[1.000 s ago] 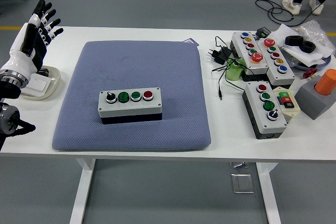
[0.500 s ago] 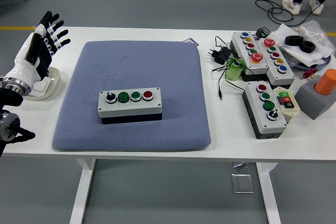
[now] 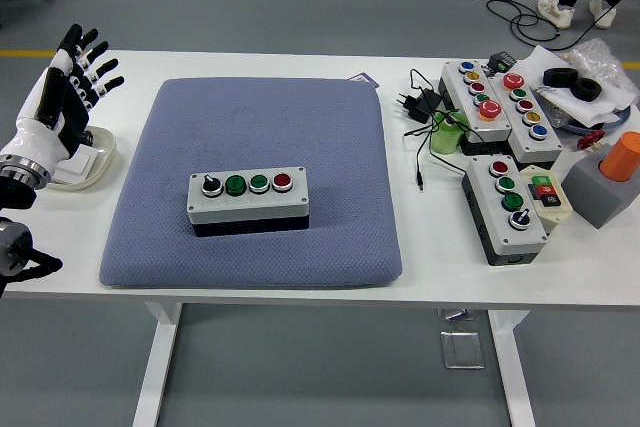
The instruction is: Pick up the button,place it on the desk,press the button,press the button
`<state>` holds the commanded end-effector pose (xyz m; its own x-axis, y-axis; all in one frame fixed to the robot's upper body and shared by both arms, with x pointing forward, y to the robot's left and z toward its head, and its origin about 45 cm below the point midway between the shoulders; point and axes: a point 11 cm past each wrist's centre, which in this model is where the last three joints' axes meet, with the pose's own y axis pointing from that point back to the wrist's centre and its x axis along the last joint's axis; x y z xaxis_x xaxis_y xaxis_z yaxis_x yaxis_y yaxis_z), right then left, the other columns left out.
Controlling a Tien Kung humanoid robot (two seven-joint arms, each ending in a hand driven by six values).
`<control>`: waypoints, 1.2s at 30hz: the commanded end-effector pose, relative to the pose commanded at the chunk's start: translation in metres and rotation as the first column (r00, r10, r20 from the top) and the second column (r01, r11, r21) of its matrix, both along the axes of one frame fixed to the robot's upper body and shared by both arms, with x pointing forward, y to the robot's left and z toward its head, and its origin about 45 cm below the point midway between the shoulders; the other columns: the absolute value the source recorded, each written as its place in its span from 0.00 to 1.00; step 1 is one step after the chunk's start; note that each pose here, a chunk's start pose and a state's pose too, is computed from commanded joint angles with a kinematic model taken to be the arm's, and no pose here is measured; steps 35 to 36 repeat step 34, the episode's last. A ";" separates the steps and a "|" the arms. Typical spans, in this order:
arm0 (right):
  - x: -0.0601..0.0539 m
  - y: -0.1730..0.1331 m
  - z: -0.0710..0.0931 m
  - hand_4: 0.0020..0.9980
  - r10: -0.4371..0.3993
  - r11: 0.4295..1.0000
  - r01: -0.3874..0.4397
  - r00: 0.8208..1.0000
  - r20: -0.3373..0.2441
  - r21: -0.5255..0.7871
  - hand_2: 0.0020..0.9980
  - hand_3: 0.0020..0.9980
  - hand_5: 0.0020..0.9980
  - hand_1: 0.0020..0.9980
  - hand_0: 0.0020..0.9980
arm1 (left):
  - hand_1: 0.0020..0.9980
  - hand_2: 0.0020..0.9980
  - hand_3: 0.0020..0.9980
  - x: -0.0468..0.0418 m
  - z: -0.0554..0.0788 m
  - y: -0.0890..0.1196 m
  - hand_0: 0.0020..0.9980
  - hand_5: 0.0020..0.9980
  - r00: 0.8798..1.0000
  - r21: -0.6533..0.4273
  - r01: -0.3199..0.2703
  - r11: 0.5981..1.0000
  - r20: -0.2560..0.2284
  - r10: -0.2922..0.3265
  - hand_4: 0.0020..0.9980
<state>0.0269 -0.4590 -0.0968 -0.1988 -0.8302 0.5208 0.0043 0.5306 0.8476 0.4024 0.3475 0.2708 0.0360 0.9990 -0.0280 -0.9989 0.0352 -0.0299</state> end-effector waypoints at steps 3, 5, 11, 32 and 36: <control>0.003 0.000 0.000 0.26 -0.002 1.000 0.002 1.000 0.006 0.000 0.54 0.58 0.01 0.49 0.63 | 0.93 0.99 0.99 0.0008 0.003 -0.001 0.83 1.00 1.000 -0.001 0.001 1.000 0.008 -0.001 0.78; 0.004 0.000 0.000 0.26 0.000 1.000 0.000 1.000 0.009 0.000 0.54 0.58 0.01 0.49 0.63 | 0.93 0.99 0.99 0.0010 0.004 -0.001 0.83 1.00 1.000 -0.002 0.000 1.000 0.012 0.000 0.78; 0.005 -0.001 0.001 0.26 0.001 1.000 -0.001 1.000 0.012 -0.001 0.54 0.58 0.01 0.49 0.63 | 0.92 0.99 0.99 0.0013 0.004 -0.002 0.83 1.00 1.000 -0.001 0.001 1.000 0.013 -0.001 0.78; 0.002 0.000 0.000 0.26 -0.009 1.000 0.009 1.000 0.012 0.000 0.54 0.58 0.01 0.49 0.63 | 0.92 0.98 0.98 0.0014 0.001 -0.002 0.83 1.00 1.000 0.010 0.003 1.000 0.001 -0.003 0.75; 0.001 0.001 0.000 0.26 -0.010 1.000 0.010 1.000 0.011 0.001 0.54 0.58 0.01 0.49 0.63 | 0.92 0.98 0.98 0.0009 0.000 -0.002 0.83 1.00 1.000 0.010 0.003 1.000 -0.002 -0.003 0.75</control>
